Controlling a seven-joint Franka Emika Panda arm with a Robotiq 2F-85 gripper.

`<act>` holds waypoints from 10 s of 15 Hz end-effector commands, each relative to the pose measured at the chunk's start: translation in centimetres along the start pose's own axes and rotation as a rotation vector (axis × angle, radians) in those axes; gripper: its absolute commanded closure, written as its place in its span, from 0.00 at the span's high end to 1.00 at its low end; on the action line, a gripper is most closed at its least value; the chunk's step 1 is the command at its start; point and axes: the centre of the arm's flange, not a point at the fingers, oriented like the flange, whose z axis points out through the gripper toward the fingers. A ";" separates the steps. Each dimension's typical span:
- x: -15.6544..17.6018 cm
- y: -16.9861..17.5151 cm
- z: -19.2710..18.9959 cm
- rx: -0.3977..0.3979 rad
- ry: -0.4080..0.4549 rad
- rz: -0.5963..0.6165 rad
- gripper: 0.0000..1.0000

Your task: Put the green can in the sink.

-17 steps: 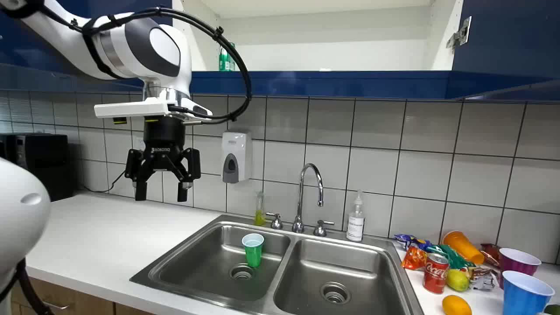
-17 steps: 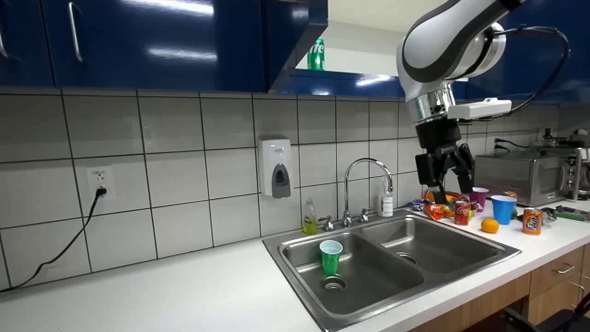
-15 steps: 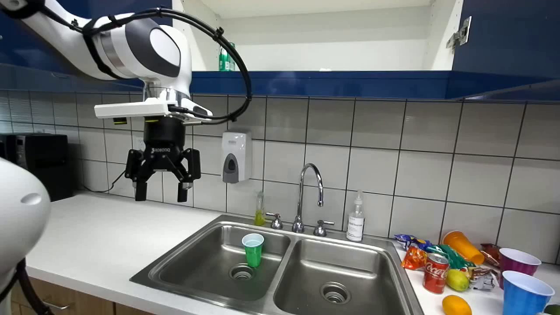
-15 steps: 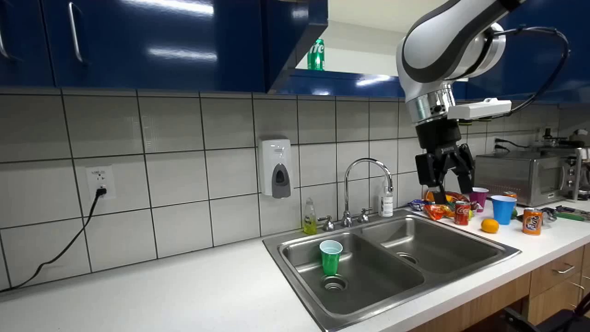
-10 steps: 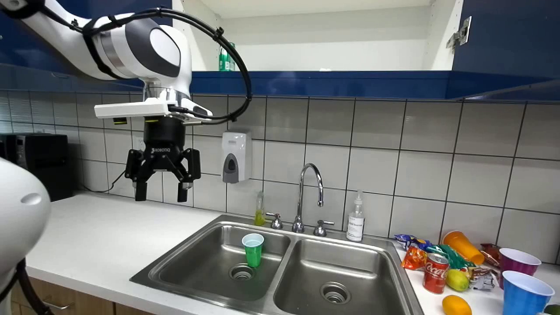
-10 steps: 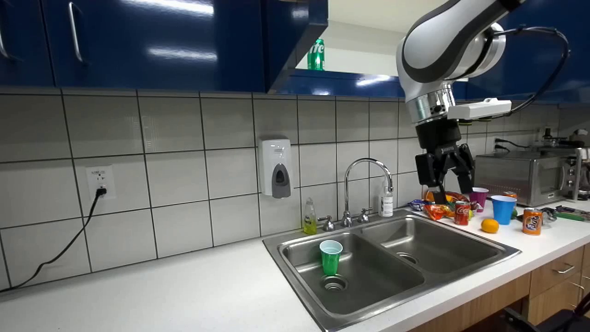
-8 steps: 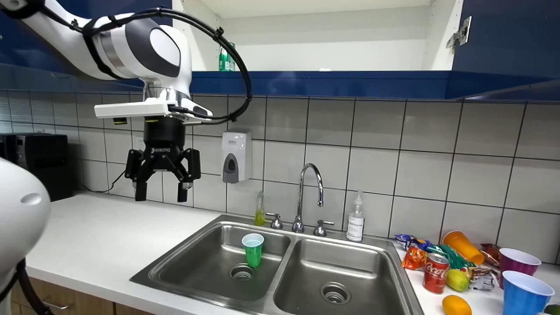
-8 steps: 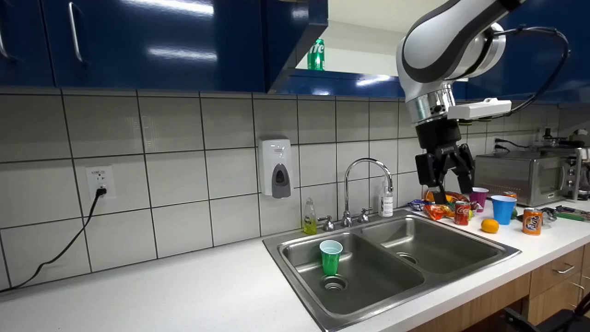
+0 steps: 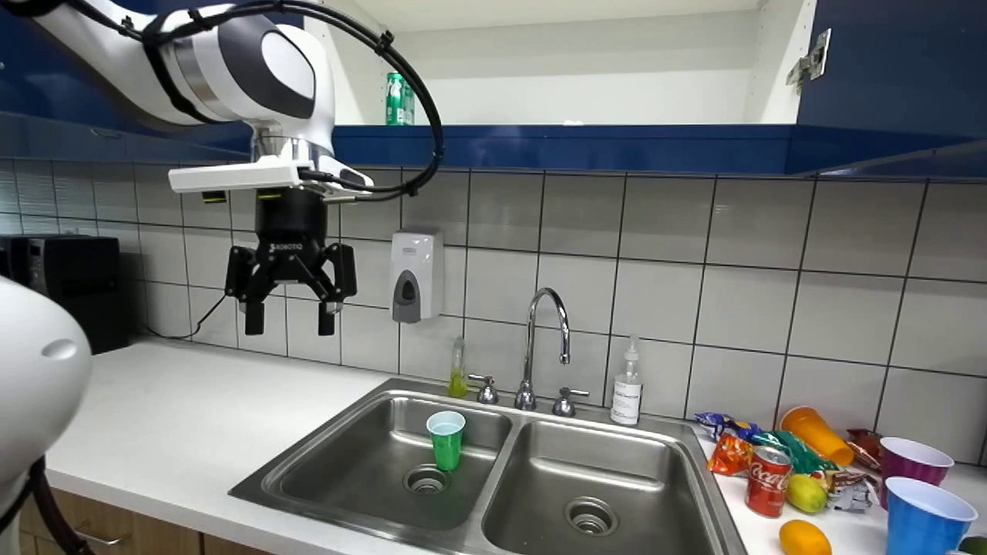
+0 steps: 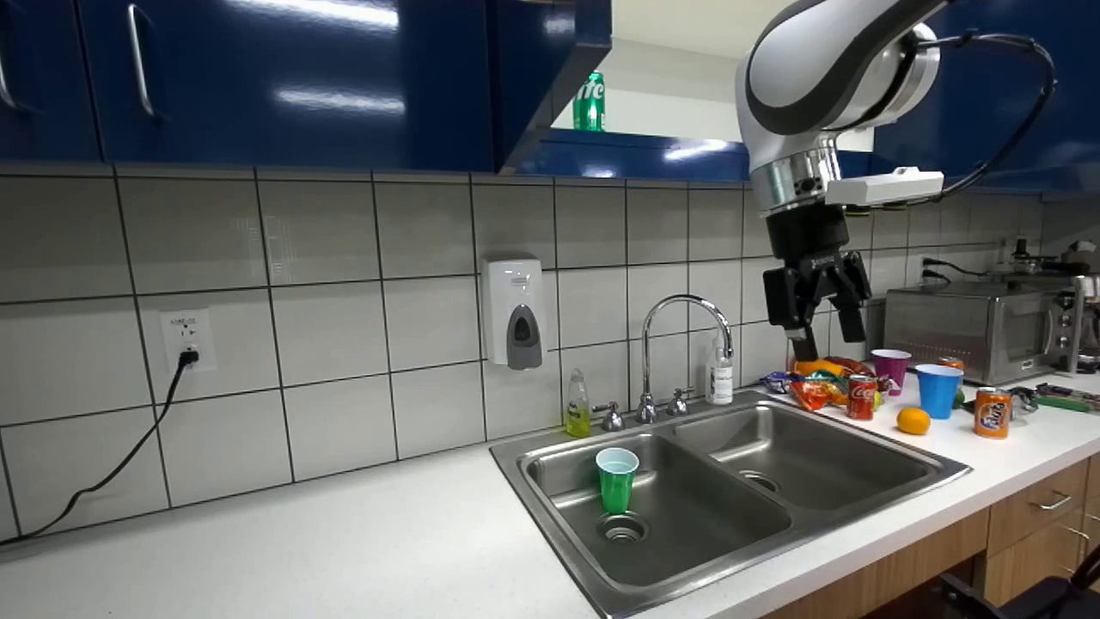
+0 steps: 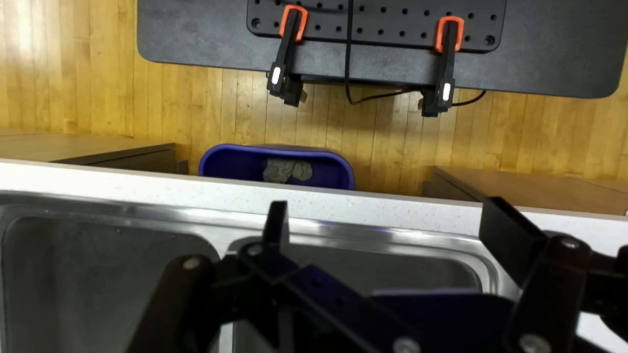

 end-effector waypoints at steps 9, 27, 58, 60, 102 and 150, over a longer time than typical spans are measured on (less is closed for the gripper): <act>-2.1 -2.2 -10.7 -0.064 0.269 -0.007 1.00; -1.3 -1.5 -26.0 -0.087 0.579 0.016 1.00; 10.9 1.5 -39.0 -0.093 0.694 0.071 1.00; 11.7 1.6 -38.8 -0.100 0.703 0.066 1.00; 19.8 0.0 -38.3 -0.126 0.863 0.002 1.00; 17.7 3.2 -39.6 -0.133 0.864 0.091 0.39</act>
